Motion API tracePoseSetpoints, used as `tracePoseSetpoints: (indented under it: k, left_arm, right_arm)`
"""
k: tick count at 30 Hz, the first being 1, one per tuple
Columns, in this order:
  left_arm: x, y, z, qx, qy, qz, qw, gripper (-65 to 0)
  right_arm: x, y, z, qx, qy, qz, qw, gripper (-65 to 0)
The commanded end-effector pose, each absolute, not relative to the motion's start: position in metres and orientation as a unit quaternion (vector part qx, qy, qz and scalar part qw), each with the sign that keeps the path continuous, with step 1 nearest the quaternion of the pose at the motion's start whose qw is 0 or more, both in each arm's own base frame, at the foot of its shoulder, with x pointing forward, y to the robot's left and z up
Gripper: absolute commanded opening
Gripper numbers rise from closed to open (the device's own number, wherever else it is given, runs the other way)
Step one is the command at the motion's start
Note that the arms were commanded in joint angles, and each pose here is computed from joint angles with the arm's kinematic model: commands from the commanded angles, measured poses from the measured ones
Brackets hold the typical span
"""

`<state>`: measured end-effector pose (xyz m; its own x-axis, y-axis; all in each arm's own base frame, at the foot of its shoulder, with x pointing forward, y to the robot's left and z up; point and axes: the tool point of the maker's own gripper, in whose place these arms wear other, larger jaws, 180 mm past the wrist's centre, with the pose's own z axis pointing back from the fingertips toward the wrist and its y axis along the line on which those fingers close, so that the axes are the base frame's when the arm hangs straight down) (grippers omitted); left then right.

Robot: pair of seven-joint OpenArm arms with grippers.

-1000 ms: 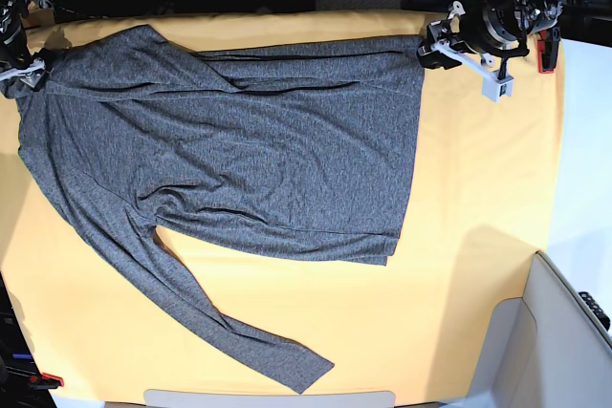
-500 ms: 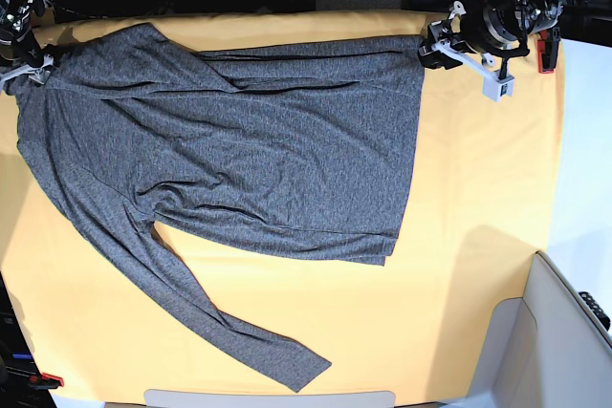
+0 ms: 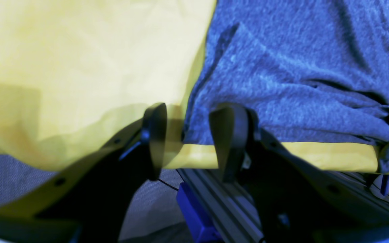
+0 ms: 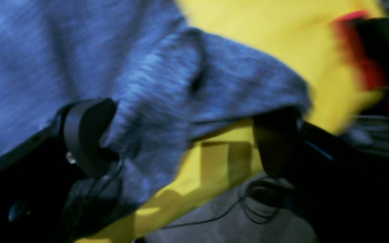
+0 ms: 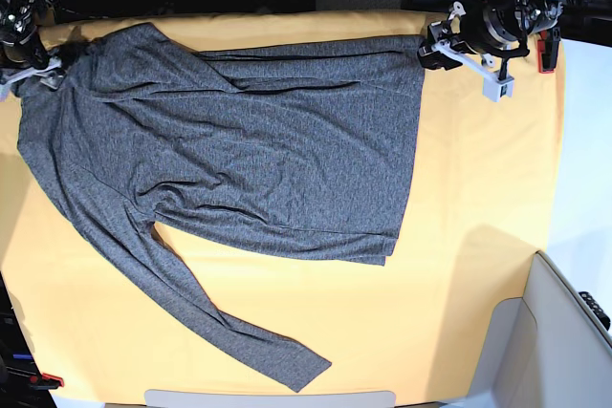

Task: Fold the T-shirt properly
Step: 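Release the shoulder with the right gripper and lift it off the shirt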

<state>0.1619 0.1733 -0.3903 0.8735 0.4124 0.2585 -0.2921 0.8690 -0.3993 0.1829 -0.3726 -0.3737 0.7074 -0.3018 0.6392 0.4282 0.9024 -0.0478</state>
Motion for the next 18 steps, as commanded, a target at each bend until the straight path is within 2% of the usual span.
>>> tracePoseSetpoints:
  k: [1,18]
  left_arm:
    - [0.165,0.172,-0.384,-0.18,-0.177,0.181,0.951,-39.9]
    - [0.173,0.171,-0.381,-0.184,-0.187,0.177,0.949,-39.9]
  right_arm:
    - [0.195,-0.374,-0.354,-0.104,-0.355,-0.181,0.911,-1.2]
    - [0.19,-0.329,-0.32,-0.09,-0.335,-0.113,0.931,-1.2]
